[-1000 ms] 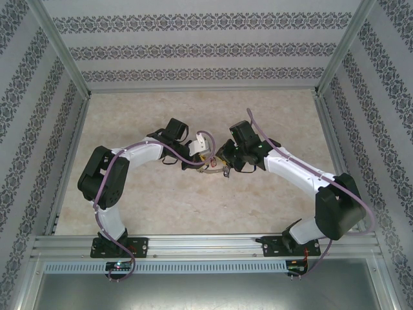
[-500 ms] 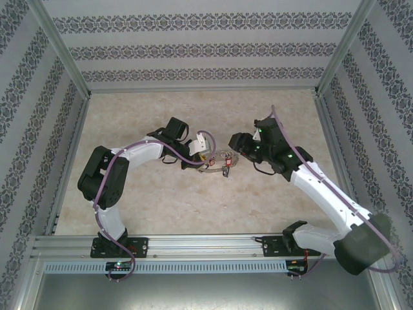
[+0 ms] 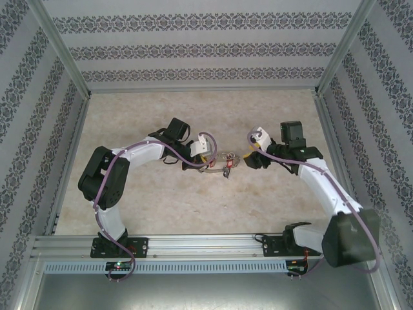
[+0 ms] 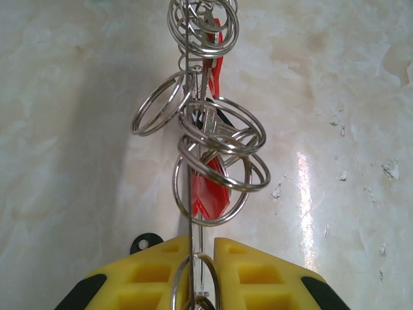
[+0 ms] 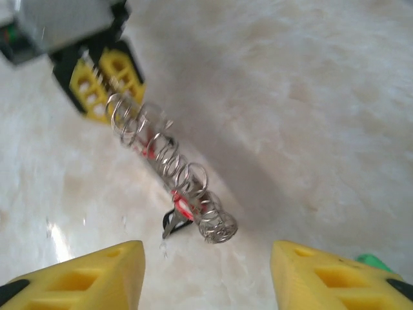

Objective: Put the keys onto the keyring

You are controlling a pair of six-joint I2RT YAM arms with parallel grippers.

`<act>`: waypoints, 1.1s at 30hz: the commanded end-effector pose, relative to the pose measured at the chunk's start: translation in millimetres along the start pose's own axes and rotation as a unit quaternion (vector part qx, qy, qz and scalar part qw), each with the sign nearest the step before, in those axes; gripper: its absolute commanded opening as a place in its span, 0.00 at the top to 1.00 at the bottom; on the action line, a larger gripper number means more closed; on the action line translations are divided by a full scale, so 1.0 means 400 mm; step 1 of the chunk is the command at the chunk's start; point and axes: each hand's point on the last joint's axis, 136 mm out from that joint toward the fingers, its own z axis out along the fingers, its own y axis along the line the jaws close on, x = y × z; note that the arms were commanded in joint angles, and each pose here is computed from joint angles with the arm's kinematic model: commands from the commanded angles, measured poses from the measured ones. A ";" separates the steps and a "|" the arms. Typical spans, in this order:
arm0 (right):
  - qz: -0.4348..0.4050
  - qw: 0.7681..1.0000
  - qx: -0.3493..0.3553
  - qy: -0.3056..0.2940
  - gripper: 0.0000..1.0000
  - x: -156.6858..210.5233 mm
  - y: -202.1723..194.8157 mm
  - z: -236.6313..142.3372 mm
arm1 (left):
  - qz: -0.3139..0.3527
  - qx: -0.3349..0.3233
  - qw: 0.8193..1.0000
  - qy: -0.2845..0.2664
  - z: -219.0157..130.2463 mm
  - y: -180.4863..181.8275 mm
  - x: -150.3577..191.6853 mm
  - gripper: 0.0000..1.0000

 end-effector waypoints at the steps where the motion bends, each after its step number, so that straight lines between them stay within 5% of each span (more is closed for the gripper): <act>1: -0.142 0.985 -0.086 -0.040 0.45 -0.023 0.047 0.022 | 0.017 0.022 1.000 -0.002 0.008 -0.025 -0.016 0.92; 17: -0.212 0.956 -0.193 0.067 0.55 0.083 0.026 0.187 | 0.026 0.024 0.999 -0.001 0.009 -0.027 -0.014 0.92; 22: -0.212 0.952 -0.204 0.083 0.67 0.103 0.027 0.187 | 0.027 0.024 0.999 -0.002 0.010 -0.027 -0.016 0.91; 33: -0.191 0.964 -0.163 0.086 0.88 0.088 0.018 0.171 | 0.031 0.021 0.999 -0.006 -0.001 -0.017 -0.038 0.70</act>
